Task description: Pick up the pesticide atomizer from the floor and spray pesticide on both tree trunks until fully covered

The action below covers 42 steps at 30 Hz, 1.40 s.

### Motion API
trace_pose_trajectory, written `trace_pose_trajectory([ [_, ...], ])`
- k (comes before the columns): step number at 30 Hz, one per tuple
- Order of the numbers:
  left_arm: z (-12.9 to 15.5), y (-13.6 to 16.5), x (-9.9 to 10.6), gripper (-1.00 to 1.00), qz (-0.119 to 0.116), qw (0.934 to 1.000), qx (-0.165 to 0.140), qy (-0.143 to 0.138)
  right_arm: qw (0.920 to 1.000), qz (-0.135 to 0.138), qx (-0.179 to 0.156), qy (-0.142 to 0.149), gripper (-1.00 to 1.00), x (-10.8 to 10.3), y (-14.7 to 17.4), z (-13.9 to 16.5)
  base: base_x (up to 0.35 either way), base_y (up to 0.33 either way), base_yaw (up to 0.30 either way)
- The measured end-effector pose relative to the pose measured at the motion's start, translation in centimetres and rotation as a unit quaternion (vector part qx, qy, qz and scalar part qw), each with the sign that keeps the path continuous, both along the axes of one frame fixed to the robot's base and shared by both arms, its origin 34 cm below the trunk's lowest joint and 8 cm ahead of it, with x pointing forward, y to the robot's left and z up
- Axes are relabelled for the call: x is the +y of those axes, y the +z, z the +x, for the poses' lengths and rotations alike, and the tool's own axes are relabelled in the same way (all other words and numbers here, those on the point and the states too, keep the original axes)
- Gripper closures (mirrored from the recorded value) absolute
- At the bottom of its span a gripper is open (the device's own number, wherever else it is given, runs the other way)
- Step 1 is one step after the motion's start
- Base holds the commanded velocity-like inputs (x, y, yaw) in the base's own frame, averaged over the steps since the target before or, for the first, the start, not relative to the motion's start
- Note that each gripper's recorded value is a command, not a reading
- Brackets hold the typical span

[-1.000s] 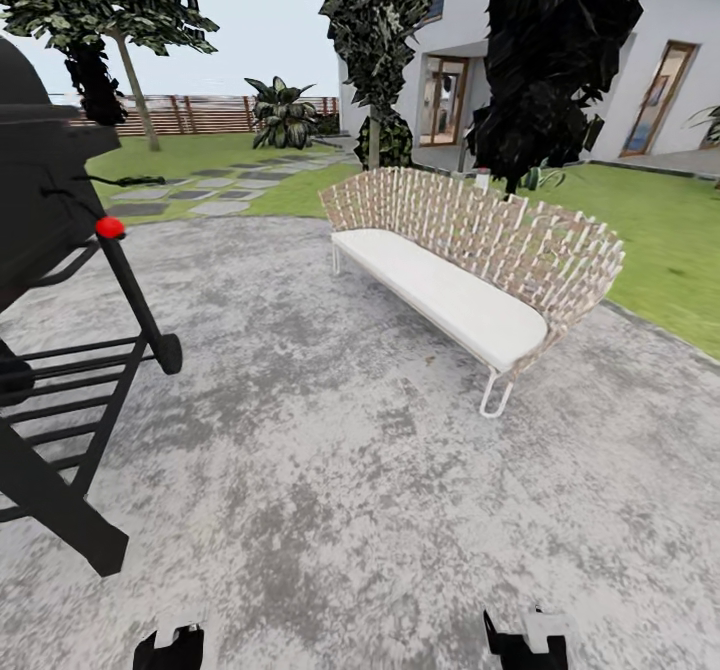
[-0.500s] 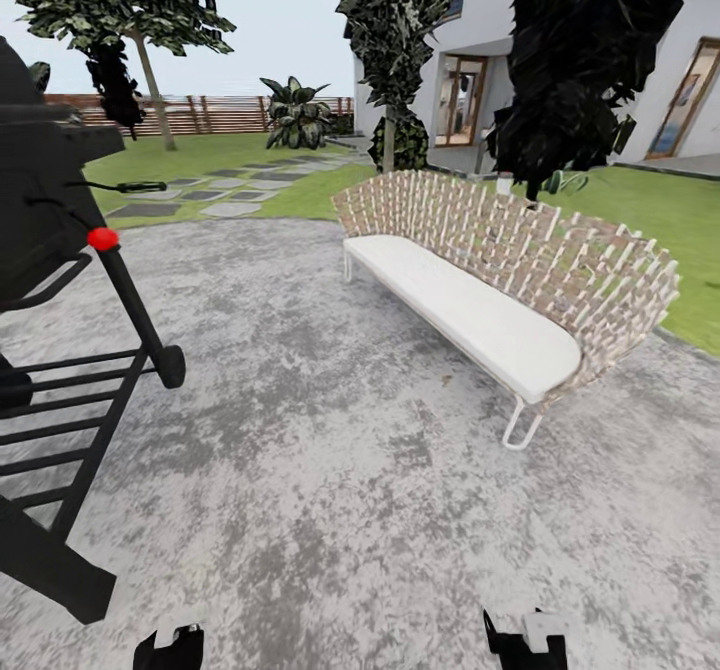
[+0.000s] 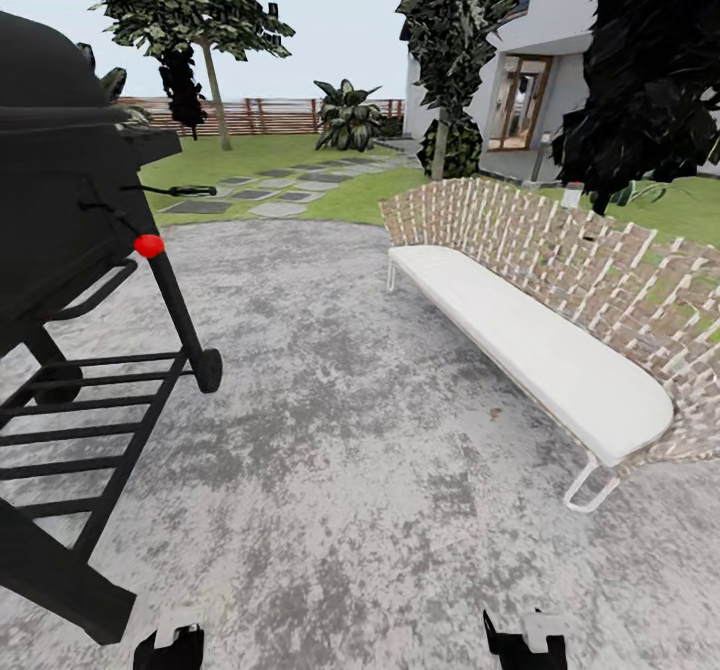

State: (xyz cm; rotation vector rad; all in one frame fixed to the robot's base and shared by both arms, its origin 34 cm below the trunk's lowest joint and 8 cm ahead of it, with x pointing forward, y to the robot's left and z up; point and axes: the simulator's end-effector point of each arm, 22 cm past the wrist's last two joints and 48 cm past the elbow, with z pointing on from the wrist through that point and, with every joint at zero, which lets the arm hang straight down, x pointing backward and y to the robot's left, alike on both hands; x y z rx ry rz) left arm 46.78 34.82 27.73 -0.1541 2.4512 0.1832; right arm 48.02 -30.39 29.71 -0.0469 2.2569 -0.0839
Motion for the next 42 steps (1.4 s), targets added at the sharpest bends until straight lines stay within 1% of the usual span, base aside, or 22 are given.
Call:
trace_pose_trajectory([
  [6, 0.08, 0.07, -0.05, 1.0, 0.0, 1.0, -0.001, 0.0, 1.0, 0.0, -0.001, 0.0, -1.0, 0.0, 0.07, 0.04, 0.34, -0.083, 0.24],
  [24, 0.09, 0.07, -0.09, 1.0, -0.001, 1.0, -0.001, 0.0, 1.0, -0.003, 0.0, 0.0, -1.0, -0.33, 0.07, 0.02, 0.34, -0.112, 0.009],
  [32, 0.09, 0.07, -0.08, 1.0, -0.001, 1.0, -0.001, 0.0, 1.0, -0.003, -0.001, 0.001, -1.0, -0.32, 0.09, 0.04, 0.34, -0.031, 0.002],
  [42, -0.06, -0.01, -0.09, 1.0, -0.001, 1.0, 0.001, 0.0, 1.0, -0.003, 0.0, 0.001, -1.0, -0.29, 0.07, 0.01, 0.34, -0.013, 0.164],
])
